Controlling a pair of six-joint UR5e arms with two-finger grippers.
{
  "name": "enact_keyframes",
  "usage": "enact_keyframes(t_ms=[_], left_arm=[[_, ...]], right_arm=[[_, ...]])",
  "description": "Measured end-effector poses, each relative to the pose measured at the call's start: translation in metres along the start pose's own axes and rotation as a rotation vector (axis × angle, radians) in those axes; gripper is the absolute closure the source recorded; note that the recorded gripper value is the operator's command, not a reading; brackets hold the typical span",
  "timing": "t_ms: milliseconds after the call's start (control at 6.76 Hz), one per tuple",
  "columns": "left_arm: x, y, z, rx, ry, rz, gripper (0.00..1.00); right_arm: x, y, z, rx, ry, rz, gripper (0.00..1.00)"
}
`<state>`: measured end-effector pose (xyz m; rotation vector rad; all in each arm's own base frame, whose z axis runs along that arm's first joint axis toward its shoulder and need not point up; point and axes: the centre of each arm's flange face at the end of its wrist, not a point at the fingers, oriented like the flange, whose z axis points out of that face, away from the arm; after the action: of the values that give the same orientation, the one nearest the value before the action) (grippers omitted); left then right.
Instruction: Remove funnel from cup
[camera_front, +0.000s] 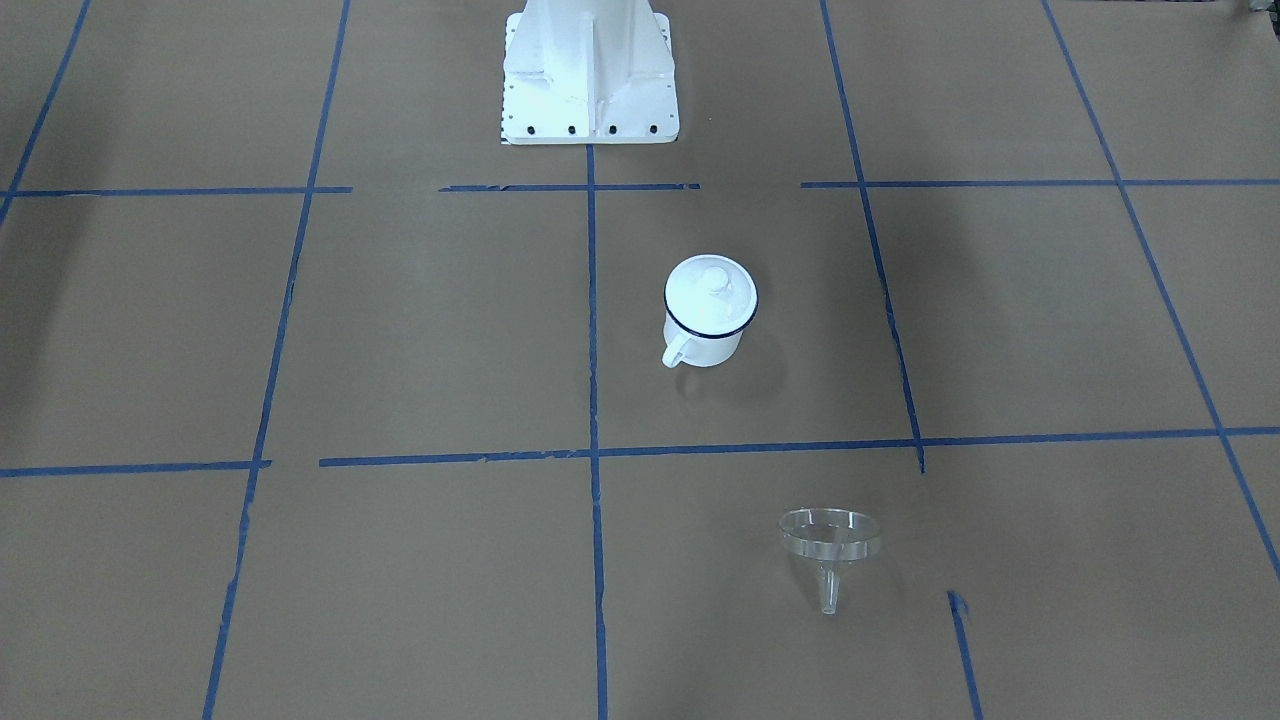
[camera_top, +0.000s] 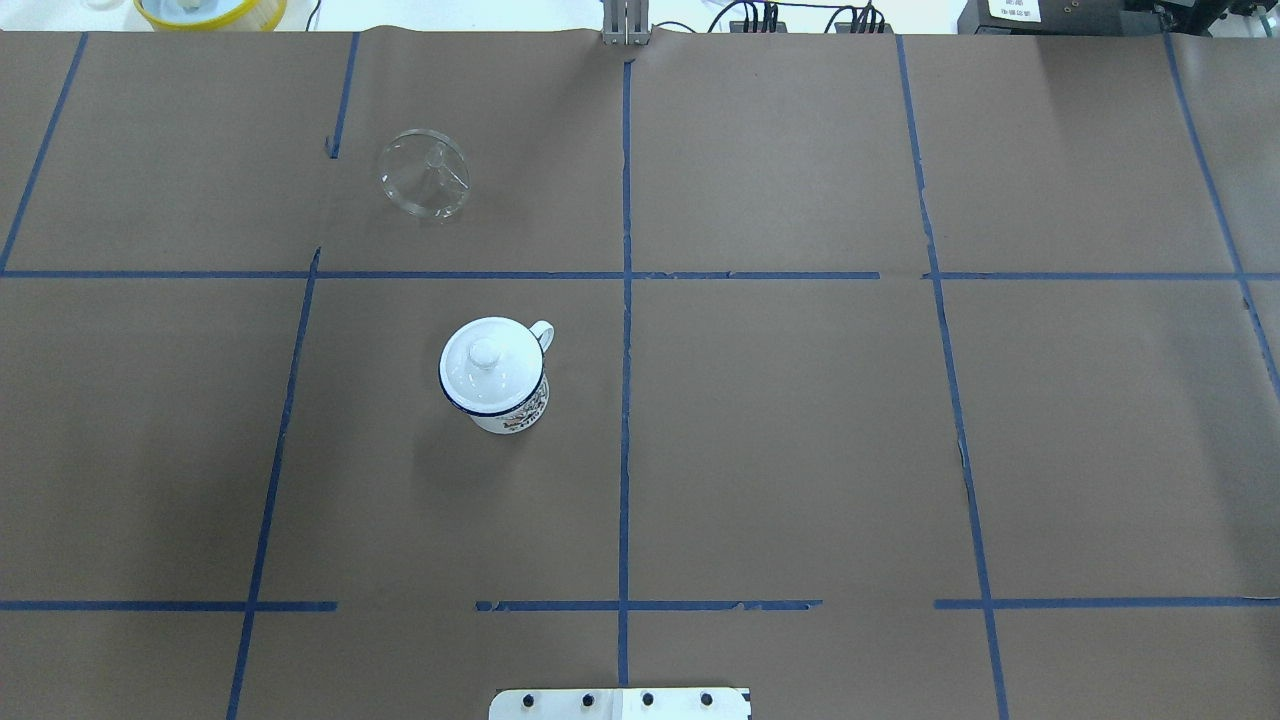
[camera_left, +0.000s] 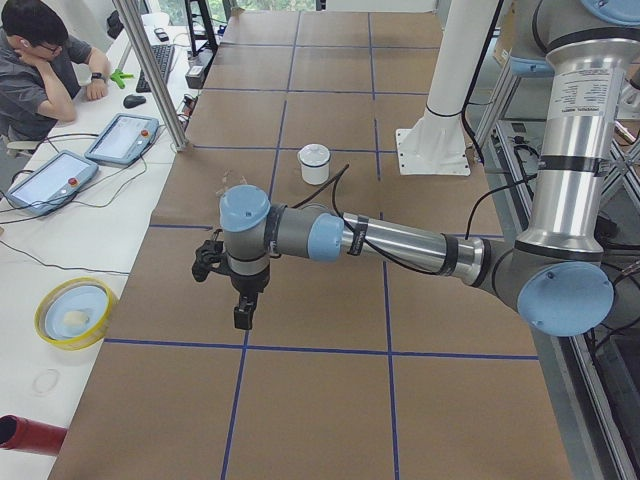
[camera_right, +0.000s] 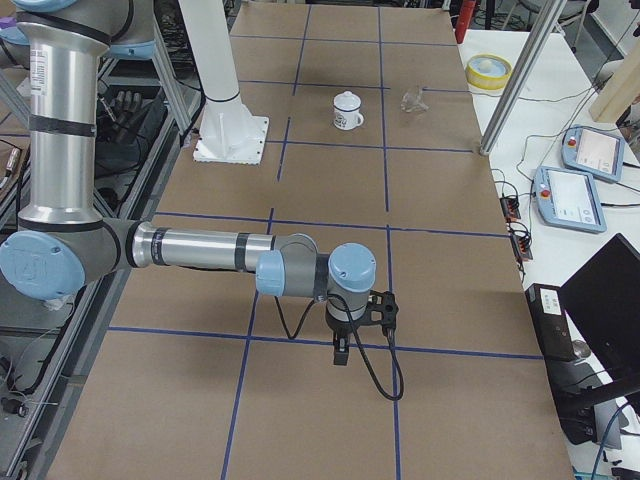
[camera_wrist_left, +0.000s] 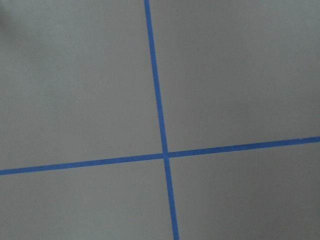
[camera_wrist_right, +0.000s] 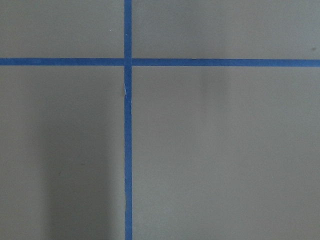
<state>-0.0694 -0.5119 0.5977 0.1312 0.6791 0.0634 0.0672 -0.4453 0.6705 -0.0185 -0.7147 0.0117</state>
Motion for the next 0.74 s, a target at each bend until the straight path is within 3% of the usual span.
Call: enact_keyframes(t_ms=[296,740], left_arm=[[-0.026,0.023,0.035,-0.014,0.046,-0.014,0.00],[-0.031,0.027,0.044,-0.021,0.069,-0.027,0.00]], right_arm=[[0.000,0.000,0.000,0.000,0.000,0.000,0.00],[0.000,0.000,0.000,0.001,0.000,-0.001,0.00]])
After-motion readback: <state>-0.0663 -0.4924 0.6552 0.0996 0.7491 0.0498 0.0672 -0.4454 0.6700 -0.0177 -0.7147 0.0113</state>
